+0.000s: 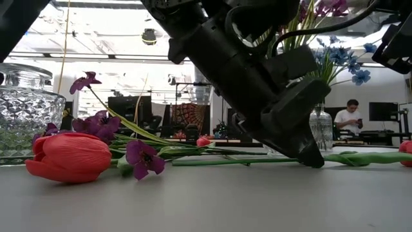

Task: Sort flowers into vase by color
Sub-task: Put the bottom right pink tulip into the bottom transparent vase, then put the violet flowers into the middle transparent vase

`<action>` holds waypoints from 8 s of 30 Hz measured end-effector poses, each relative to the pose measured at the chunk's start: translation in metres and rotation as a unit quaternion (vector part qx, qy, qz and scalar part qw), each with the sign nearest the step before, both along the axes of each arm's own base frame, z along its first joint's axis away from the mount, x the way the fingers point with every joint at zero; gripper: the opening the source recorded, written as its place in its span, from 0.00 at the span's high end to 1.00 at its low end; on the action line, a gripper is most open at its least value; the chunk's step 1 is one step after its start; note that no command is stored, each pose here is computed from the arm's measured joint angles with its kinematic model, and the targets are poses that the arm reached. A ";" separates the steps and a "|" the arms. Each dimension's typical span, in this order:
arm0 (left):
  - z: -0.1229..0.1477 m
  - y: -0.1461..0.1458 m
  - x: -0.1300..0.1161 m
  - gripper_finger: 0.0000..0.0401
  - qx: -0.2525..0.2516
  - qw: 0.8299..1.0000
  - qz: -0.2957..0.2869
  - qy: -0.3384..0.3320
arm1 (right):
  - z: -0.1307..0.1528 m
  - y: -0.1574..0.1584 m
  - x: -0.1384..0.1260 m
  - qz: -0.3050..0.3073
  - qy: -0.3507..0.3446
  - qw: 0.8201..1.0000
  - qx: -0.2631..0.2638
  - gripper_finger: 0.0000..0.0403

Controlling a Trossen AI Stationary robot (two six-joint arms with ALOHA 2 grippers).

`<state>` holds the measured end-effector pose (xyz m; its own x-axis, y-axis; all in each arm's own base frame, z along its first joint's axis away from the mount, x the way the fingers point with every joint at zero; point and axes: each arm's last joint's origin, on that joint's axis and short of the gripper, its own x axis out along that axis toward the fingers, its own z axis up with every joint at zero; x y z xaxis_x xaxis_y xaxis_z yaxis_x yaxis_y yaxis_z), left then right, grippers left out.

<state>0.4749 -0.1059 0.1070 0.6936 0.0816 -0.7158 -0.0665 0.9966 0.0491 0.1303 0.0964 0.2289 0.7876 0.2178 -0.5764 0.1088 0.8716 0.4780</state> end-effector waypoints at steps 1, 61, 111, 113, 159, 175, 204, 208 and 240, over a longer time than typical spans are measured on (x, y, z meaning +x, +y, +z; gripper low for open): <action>-0.001 0.000 0.000 0.62 -0.001 1.000 -0.001 0.001 | 0.000 0.000 0.000 0.000 0.000 1.000 0.000 0.60; 0.154 -0.041 -0.083 1.00 0.087 0.996 -0.029 -0.019 | 0.000 0.000 0.000 0.000 0.001 1.000 -0.002 0.60; 0.095 -0.052 -0.287 1.00 0.024 0.899 0.212 -0.383 | 0.000 -0.001 0.000 -0.020 -0.009 1.000 -0.013 0.60; 0.090 -0.056 -0.288 1.00 0.028 0.897 0.220 -0.382 | 0.000 -0.001 0.000 -0.020 -0.009 1.000 -0.013 0.60; 0.074 -0.083 -0.311 0.97 0.034 0.918 0.150 -0.364 | 0.000 -0.002 0.001 -0.030 -0.014 0.999 -0.018 0.60; 0.075 -0.086 -0.312 0.60 0.018 0.927 0.110 -0.358 | 0.000 -0.002 0.001 -0.030 -0.015 0.999 -0.017 0.60; 0.101 -0.087 -0.333 0.59 0.010 0.918 0.112 -0.380 | -0.011 0.035 0.073 0.055 -0.201 0.960 -0.188 0.60; 0.101 -0.087 -0.333 0.59 0.011 0.918 0.112 -0.379 | -0.027 0.035 0.089 0.046 -0.193 0.958 -0.207 0.60; 0.099 -0.087 -0.332 0.59 0.004 0.920 0.107 -0.377 | -0.075 0.066 0.237 0.071 0.013 0.887 -0.456 0.60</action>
